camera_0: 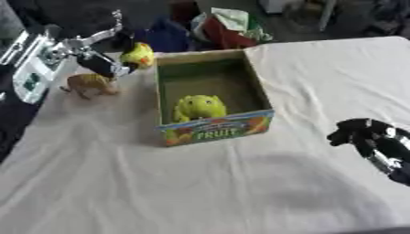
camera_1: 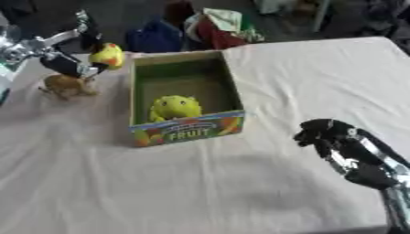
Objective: Pick up objects on the table and place them in the box.
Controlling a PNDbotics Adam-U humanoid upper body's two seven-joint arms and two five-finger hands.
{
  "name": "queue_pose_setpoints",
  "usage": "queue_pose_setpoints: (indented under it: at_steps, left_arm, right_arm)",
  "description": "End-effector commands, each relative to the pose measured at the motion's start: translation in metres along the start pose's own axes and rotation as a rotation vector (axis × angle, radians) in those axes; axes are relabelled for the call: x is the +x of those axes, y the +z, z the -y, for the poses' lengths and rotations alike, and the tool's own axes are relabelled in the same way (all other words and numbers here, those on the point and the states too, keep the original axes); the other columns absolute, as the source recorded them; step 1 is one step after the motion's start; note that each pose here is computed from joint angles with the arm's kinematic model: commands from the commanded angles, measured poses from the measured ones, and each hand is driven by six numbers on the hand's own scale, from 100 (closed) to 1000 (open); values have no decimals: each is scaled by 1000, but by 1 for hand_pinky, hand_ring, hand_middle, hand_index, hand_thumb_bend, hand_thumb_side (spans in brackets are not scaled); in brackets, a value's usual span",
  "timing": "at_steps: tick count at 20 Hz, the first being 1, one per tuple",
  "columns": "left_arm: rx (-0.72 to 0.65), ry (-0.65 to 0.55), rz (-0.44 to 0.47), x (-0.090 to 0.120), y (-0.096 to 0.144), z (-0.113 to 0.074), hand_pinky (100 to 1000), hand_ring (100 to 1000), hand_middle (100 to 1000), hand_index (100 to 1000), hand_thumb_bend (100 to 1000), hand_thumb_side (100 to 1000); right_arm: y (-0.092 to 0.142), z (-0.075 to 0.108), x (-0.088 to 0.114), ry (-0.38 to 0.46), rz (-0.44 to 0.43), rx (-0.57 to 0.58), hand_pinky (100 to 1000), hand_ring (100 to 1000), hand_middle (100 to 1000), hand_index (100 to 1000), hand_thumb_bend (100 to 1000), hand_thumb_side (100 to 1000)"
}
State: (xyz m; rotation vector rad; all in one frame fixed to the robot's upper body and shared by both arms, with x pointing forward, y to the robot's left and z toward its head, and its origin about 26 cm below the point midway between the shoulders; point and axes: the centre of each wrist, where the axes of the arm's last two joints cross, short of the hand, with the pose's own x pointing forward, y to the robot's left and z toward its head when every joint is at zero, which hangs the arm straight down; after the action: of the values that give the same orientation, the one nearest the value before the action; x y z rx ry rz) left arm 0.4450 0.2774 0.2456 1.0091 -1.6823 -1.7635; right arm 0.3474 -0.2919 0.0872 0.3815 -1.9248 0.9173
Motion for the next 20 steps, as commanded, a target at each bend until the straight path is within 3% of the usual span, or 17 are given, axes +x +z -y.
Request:
queue_pose_setpoints:
  at_steps: [1, 3, 4, 11, 19, 20]
  left_arm:
    - [27, -29, 16, 7, -17, -3, 579, 410, 295, 461, 257, 135]
    - [26, -24, 31, 14, -28, 5, 578, 414, 299, 468, 247, 154]
    - [24, -20, 39, 18, -33, 10, 579, 417, 306, 477, 263, 204]
    - [-38, -31, 116, 41, -50, 36, 590, 439, 339, 519, 290, 251]
    - [-98, -52, 148, 46, -50, 47, 624, 515, 490, 699, 349, 363]
    - [-88, -54, 147, 45, -49, 44, 632, 532, 518, 739, 386, 421]
  right_arm:
    - [-6, 3, 5, 10, 20, 14, 743, 765, 660, 824, 100, 497]
    - [-8, 2, 5, 6, 24, 23, 743, 765, 660, 824, 100, 496]
    - [-8, 2, 5, 5, 26, 26, 743, 765, 660, 824, 100, 496]
    - [-11, 0, 6, 2, 31, 34, 743, 765, 660, 824, 100, 494]
    - [-10, 1, 6, 6, 29, 28, 743, 765, 660, 824, 100, 493]
    - [-10, 1, 6, 7, 28, 27, 743, 765, 660, 824, 100, 493]
